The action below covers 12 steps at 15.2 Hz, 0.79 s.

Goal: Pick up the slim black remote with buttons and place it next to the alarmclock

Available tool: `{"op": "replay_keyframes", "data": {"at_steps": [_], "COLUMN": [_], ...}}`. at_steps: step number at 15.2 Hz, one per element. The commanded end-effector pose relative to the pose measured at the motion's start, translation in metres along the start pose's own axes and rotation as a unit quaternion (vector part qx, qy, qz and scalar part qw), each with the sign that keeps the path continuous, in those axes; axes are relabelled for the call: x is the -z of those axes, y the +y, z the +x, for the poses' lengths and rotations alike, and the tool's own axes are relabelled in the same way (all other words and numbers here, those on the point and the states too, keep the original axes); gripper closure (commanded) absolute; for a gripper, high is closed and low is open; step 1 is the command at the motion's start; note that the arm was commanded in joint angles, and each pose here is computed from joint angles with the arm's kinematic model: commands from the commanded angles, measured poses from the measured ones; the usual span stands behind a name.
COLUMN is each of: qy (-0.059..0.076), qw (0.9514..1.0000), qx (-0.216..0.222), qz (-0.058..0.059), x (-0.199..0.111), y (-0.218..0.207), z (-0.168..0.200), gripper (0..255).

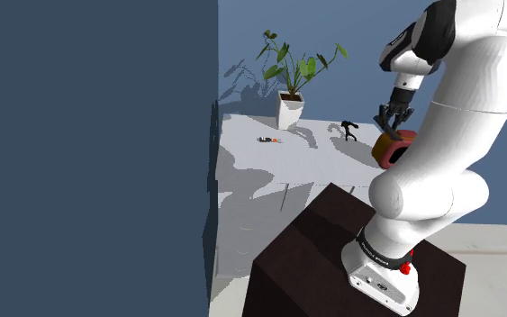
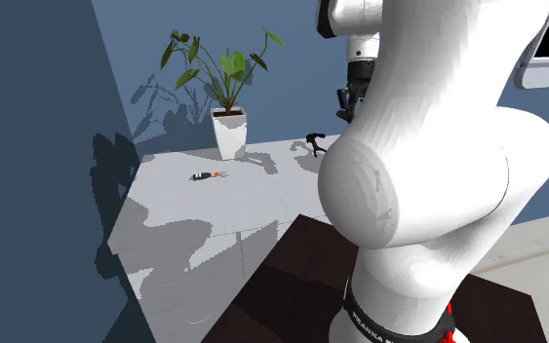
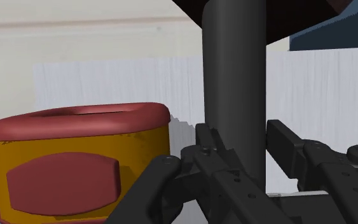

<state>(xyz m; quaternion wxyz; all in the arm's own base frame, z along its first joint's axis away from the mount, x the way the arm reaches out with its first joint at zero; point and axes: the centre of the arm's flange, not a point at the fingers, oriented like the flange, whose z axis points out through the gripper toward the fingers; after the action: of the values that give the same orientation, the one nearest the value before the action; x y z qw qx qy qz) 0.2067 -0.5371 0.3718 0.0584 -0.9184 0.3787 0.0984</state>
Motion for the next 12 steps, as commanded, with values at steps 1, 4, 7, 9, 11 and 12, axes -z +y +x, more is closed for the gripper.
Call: {"op": "replay_keyframes", "data": {"at_steps": [1, 4, 7, 9, 11, 12], "qy": [0.000, 0.000, 0.000, 0.000, 0.000, 0.000], "qw": [1.0000, 1.0000, 1.0000, 1.0000, 1.0000, 1.0000], "qx": [0.000, 0.000, 0.000, 0.000, 0.000, 0.000], "qz": [0.000, 0.000, 0.000, 0.000, 0.000, 0.000], "x": [-0.010, -0.026, -0.041, -0.051, -0.061, -0.067], "y": [0.001, 0.002, 0.002, 0.003, 0.003, 0.003], "z": [0.003, 0.006, 0.010, 0.012, 0.014, 0.016], "gripper": [255, 255, 255, 255, 255, 255]}}
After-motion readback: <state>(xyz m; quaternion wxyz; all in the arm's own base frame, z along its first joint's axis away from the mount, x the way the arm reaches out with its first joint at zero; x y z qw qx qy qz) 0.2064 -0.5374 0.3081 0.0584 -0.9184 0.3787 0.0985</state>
